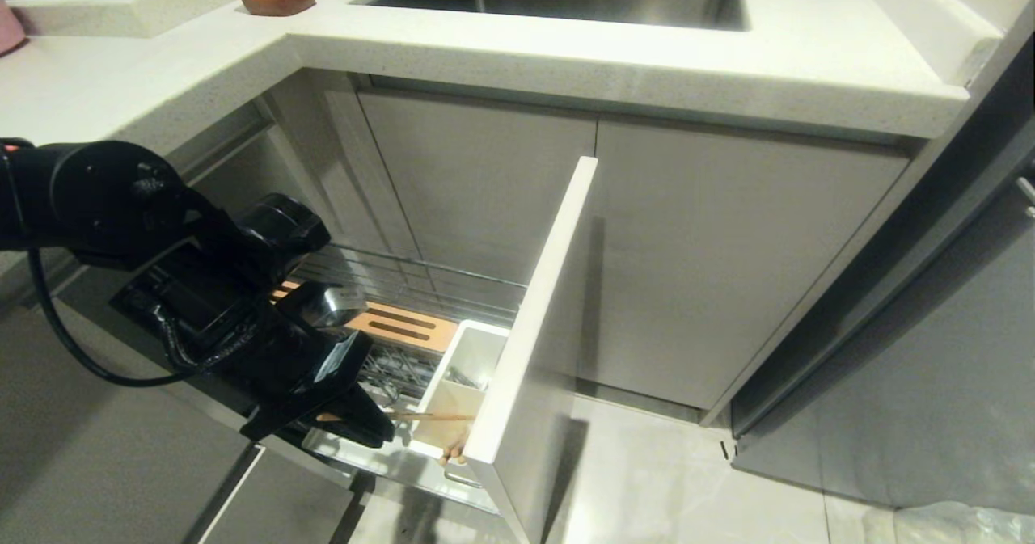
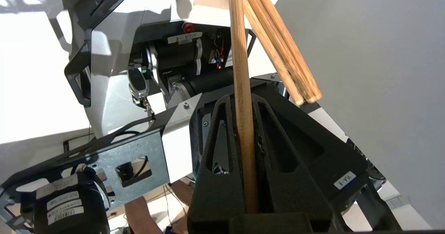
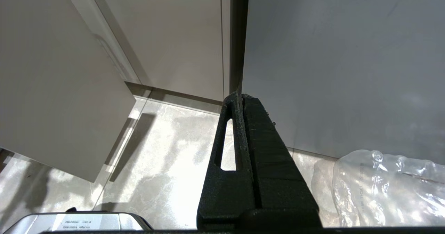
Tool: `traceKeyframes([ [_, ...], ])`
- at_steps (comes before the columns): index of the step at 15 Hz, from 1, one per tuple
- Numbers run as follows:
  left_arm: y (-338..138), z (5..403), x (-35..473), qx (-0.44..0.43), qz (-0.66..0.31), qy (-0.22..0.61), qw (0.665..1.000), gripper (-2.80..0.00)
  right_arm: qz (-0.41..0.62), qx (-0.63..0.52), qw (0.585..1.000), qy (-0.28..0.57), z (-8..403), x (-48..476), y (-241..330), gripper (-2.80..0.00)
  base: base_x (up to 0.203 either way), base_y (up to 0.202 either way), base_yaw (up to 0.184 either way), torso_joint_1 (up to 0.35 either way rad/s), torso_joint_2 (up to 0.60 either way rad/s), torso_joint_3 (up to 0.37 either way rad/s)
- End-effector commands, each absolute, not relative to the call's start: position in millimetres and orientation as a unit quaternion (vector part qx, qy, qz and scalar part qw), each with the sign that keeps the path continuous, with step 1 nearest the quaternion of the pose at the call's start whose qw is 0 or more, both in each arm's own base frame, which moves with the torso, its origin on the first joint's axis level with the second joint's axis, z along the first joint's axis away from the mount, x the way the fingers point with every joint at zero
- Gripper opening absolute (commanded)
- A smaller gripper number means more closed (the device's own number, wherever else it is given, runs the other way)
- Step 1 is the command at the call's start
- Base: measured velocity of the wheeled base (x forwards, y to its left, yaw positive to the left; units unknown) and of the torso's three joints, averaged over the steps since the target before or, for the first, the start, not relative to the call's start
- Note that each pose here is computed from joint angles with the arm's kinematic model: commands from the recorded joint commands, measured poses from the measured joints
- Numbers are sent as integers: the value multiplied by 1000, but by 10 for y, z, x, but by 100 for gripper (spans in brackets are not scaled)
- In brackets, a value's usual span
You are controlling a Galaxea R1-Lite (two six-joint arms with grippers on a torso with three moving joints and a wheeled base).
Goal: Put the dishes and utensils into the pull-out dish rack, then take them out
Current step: Pick up the chopsticks and place it in the cupboard
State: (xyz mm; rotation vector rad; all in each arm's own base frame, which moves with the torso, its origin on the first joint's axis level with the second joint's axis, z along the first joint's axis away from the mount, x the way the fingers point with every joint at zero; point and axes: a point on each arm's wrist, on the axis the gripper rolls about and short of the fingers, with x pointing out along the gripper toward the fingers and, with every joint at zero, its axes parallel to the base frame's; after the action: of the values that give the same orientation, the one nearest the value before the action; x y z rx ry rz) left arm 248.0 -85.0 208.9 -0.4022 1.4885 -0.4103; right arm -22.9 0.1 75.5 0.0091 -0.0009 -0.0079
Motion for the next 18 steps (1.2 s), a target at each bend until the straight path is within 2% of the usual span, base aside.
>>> traceKeyframes([
  [1, -874, 2002, 2560, -181, -182, 675, 692, -280, -4, 5, 1000, 0, 755, -228, 1, -280, 0, 0, 0, 0, 0, 0],
  [6, -904, 1908, 2633, -185, -186, 682, 683, -280, -4, 5, 1000, 0, 755, -228, 1, -280, 0, 0, 0, 0, 0, 0],
  [7, -904, 1908, 2633, -186, -186, 682, 683, 0, -4, 5, 1000, 0, 755, -228, 1, -280, 0, 0, 0, 0, 0, 0],
  [12, -888, 1950, 2595, -185, -184, 680, 685, 0, -4, 5, 1000, 0, 755, -228, 1, -280, 0, 0, 0, 0, 0, 0],
  [18, -747, 2408, 2145, -173, -186, 639, 726, 0, -4, 5, 1000, 0, 755, -228, 1, -280, 0, 0, 0, 0, 0, 0],
])
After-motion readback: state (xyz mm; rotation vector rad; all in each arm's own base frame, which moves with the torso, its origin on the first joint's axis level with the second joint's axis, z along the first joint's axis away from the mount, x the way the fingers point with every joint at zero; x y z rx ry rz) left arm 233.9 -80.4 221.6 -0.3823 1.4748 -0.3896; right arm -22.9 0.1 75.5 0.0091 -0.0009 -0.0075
